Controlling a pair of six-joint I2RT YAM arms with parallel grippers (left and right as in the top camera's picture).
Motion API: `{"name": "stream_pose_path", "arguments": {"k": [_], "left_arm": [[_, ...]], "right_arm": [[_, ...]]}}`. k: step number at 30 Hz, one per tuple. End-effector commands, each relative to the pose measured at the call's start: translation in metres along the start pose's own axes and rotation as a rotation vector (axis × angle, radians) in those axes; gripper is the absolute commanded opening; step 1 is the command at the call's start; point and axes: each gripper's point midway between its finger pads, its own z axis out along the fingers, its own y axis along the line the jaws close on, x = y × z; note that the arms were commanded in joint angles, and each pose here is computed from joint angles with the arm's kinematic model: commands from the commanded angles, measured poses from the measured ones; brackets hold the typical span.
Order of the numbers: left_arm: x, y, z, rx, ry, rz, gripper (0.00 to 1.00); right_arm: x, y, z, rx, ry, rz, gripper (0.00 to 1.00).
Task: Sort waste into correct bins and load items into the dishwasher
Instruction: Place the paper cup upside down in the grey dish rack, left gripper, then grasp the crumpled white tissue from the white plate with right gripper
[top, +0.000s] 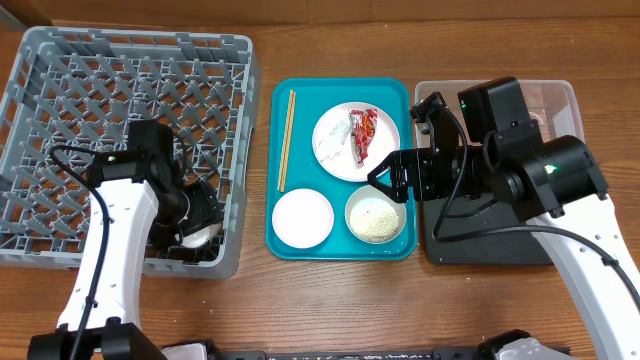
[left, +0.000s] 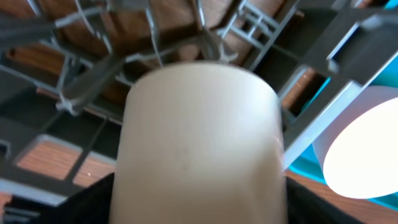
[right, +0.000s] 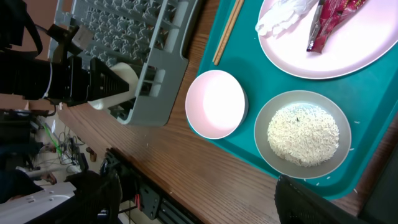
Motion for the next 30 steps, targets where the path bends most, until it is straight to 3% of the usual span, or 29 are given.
{"name": "stream_pose_path", "arguments": {"k": [1, 3, 10, 13, 17, 24, 30], "left_arm": [[0.009, 0.0, 0.003, 0.01, 0.043, -0.011, 0.93], [0.01, -0.002, 0.001, 0.025, 0.052, -0.013, 1.0], [0.0, -0.012, -0.042, 0.055, 0.001, 0.005, 1.0], [-0.008, -0.027, -0.08, 0.113, -0.075, 0.088, 0.97], [-0.008, -0.058, -0.141, 0.238, -0.252, 0.252, 0.88], [0.02, -0.075, -0.257, 0.344, -0.743, 0.467, 0.95], [0.062, -0.058, -0.294, 0.397, -0.907, 0.512, 1.0]], "right_arm": [[-0.002, 0.002, -0.002, 0.003, -0.011, -0.011, 0.81], [-0.002, 0.002, -0.002, 0.003, -0.011, -0.011, 0.81], [-0.001, -0.005, -0.002, 0.042, -0.009, -0.003, 0.81], [-0.002, -0.004, -0.002, 0.041, -0.011, -0.004, 0.81], [-0.009, -0.002, -0.002, 0.033, -0.041, 0.012, 0.81], [-0.042, 0.004, 0.011, 0.045, -0.149, 0.049, 0.8], [-0.048, -0.023, 0.088, 0.28, -0.088, -0.004, 0.77]]}}
